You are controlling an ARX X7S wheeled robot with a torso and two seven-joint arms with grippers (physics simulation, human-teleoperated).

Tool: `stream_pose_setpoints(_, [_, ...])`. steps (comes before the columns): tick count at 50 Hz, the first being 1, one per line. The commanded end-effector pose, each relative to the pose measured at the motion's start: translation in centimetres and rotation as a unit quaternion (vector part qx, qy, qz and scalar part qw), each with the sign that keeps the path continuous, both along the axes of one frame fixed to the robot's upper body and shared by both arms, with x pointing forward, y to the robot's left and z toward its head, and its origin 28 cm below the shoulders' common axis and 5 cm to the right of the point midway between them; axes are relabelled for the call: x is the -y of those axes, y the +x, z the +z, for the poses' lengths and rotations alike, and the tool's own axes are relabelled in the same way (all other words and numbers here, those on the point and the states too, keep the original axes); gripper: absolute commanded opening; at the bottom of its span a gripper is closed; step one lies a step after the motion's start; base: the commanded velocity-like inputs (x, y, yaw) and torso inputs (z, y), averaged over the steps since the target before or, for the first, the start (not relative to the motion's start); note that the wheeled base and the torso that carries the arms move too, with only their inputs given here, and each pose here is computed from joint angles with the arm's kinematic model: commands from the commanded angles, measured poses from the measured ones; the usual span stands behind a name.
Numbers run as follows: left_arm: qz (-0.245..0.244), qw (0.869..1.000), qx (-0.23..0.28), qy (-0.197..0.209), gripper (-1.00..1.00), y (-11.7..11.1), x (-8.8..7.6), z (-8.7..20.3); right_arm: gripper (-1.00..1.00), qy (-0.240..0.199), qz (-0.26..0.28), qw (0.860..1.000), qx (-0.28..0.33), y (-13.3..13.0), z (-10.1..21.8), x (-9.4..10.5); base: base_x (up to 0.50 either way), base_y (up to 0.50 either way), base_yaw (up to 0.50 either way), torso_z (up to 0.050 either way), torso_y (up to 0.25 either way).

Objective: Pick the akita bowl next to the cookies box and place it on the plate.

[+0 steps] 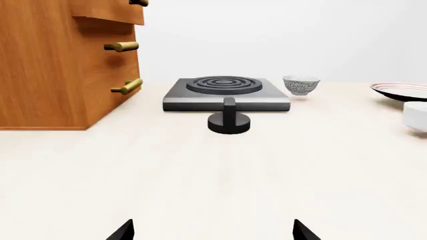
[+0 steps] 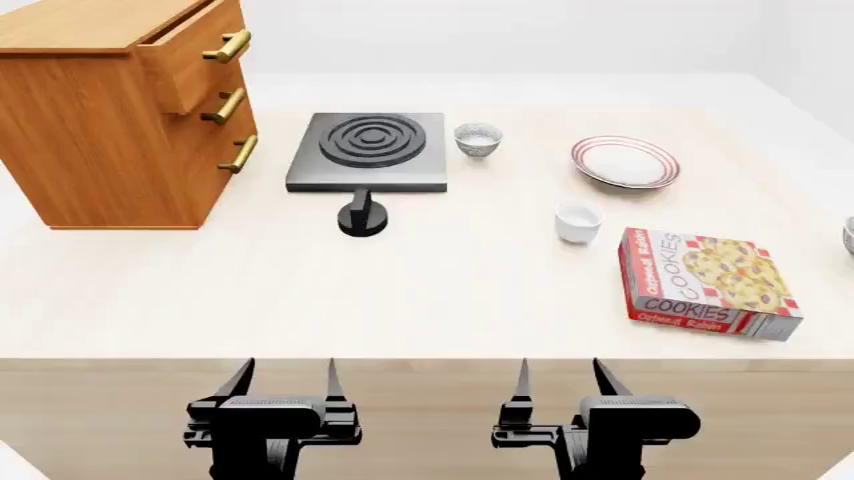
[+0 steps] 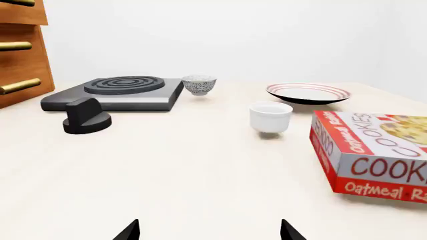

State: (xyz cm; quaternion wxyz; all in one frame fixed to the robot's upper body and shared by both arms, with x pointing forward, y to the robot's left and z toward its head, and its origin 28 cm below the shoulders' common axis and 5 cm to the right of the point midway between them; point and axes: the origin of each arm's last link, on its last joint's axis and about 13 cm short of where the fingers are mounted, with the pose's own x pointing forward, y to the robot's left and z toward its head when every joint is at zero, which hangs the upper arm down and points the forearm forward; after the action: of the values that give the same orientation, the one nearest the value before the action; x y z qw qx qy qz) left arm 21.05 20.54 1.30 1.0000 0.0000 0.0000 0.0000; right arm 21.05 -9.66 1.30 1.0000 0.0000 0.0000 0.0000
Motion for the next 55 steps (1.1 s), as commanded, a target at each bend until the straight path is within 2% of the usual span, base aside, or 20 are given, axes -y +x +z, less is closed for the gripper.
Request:
stream_pose_setpoints(1, [0.0,1.0,0.0,0.0,1.0,0.1,0.0,0.0,1.0,0.0,0.001,1.0,-0.001,0.0,0.0,-0.1,0.0,0.0,0.0,0.0,0.0])
stream_pose_setpoints(38, [0.006,1.0,-0.006,0.006,1.0,0.2,0.0,0.0,1.0,0.002,0.001,1.0,-0.004,0.0,-0.1,0.0,0.0,0.0,0.0,0.0,0.0])
stream_pose_setpoints(44, [0.011,1.0,0.006,0.004,1.0,0.1,-0.2,0.7,1.0,0.005,-0.004,1.0,0.004,0.2,0.4,0.1,0.0,0.0,0.0,0.0,0.0])
stream_pose_setpoints(46, [0.024,0.999,0.04,0.019,1.0,0.1,-0.5,1.8,1.0,0.015,-0.015,0.999,0.031,0.3,1.5,0.4,0.0,0.0,0.0,0.0,0.0])
stream_pose_setpoints(48, [0.04,0.996,0.081,0.025,1.0,-0.1,-0.8,3.1,1.0,0.057,-0.046,0.994,0.084,0.5,2.9,0.8,0.0,0.0,0.0,0.0,0.0])
stream_pose_setpoints(49, [0.058,0.99,0.124,0.028,1.0,-0.3,-1.2,4.5,1.0,0.073,-0.049,0.985,0.145,0.5,4.8,1.3,0.0,0.0,0.0,0.0,0.0])
stream_pose_setpoints(50, [0.065,0.987,0.145,0.028,1.0,-0.5,-1.4,5.0,1.0,0.076,-0.054,0.981,0.17,0.5,5.5,1.5,0.0,0.0,0.0,0.0,0.0])
stream_pose_setpoints(51, [0.089,0.976,0.194,0.041,1.0,-0.9,-2.0,6.4,1.0,0.107,-0.067,0.961,0.246,0.2,7.5,2.1,0.0,0.0,0.0,0.0,0.0])
stream_pose_setpoints(52, [0.097,0.971,0.212,0.044,1.0,-1.1,-2.1,6.9,1.0,0.115,-0.069,0.953,0.27,0.1,8.3,2.3,0.0,0.0,0.0,0.0,0.0])
stream_pose_setpoints(53, [0.126,0.957,0.254,0.057,1.0,-1.6,-2.6,8.2,1.0,0.139,-0.072,0.931,0.328,-0.5,9.6,2.7,0.0,0.0,0.0,0.0,0.0])
stream_pose_setpoints(54, [0.143,0.946,0.287,0.058,1.0,-2.0,-2.9,9.0,1.0,0.15,-0.072,0.919,0.357,-0.8,10.3,2.9,0.0,0.0,0.0,0.0,0.0])
stream_pose_setpoints(55, [0.156,0.938,0.302,0.062,1.0,-2.3,-3.1,9.5,1.0,0.139,-0.077,0.917,0.365,-0.9,10.5,3.0,0.0,0.0,0.0,0.0,0.0])
